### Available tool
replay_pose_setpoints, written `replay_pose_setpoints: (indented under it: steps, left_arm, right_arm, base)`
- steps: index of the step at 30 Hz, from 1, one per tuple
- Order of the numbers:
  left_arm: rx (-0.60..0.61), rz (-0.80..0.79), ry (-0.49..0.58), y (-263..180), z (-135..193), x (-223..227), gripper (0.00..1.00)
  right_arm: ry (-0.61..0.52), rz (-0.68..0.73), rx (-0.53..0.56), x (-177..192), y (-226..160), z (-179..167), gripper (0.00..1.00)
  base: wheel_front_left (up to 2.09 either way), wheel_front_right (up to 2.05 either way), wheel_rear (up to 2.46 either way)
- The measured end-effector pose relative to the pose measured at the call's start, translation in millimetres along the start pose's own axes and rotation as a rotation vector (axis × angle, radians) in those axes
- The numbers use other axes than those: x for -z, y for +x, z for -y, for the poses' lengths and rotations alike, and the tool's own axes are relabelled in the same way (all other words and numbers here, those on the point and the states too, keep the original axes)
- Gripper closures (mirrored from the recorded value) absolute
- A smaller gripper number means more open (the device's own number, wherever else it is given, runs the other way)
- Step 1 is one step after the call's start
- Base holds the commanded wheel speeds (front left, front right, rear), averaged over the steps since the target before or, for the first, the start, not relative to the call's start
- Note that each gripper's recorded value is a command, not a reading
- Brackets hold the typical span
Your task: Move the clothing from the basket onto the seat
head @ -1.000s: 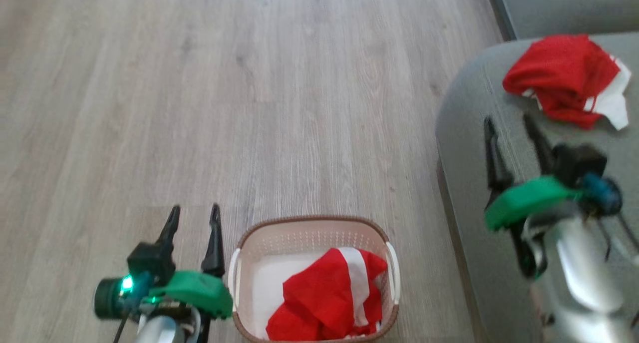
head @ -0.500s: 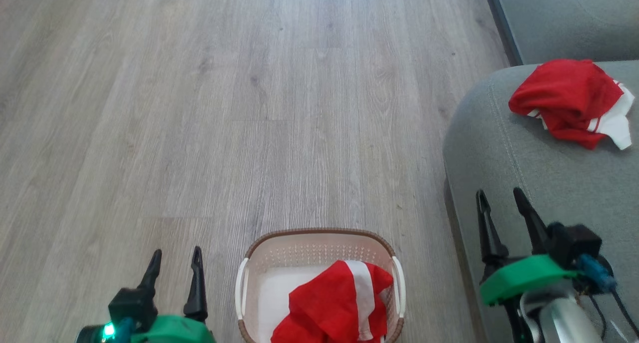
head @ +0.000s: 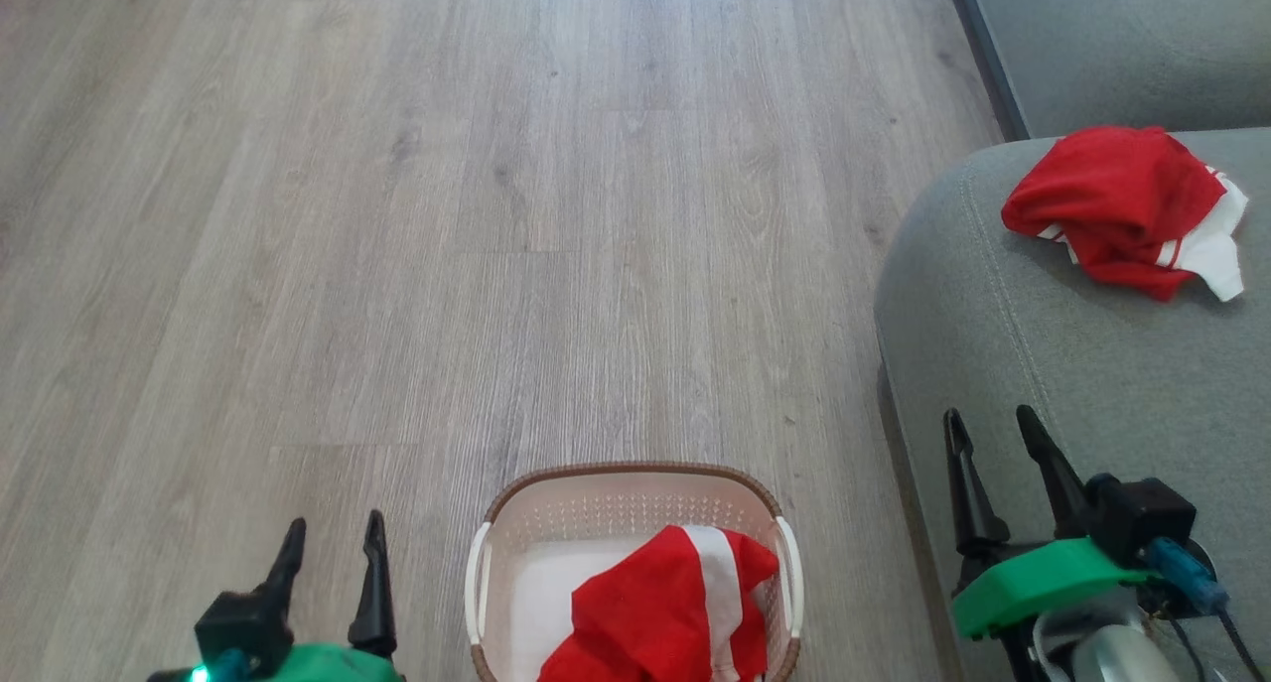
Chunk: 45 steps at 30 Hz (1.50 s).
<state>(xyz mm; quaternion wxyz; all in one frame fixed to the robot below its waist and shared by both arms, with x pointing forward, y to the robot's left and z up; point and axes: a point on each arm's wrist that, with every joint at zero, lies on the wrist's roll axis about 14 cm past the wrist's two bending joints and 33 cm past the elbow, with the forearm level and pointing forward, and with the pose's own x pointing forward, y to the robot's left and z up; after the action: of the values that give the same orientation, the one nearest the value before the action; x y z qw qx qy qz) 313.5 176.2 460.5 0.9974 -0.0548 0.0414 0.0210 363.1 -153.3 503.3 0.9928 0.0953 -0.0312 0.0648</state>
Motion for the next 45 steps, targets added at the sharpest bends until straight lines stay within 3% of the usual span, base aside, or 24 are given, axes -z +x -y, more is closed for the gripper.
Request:
replay_pose_setpoints:
  steps: [33, 45]
  left_arm:
    - [0.006, -0.008, 0.007, 1.4, 1.5, 5.0, 0.0]
    - [0.065, -0.061, 0.038, 2.7, 13.1, 21.3, 0.0]
  right_arm:
    - [0.001, -0.006, 0.008, 2.0, 0.5, 2.6, 0.0]
    - [0.004, -0.021, 0.017, 7.3, 2.6, 6.0, 0.0]
  base:
    - [0.0, 0.0, 0.0]
    - [0.0, 0.0, 0.0]
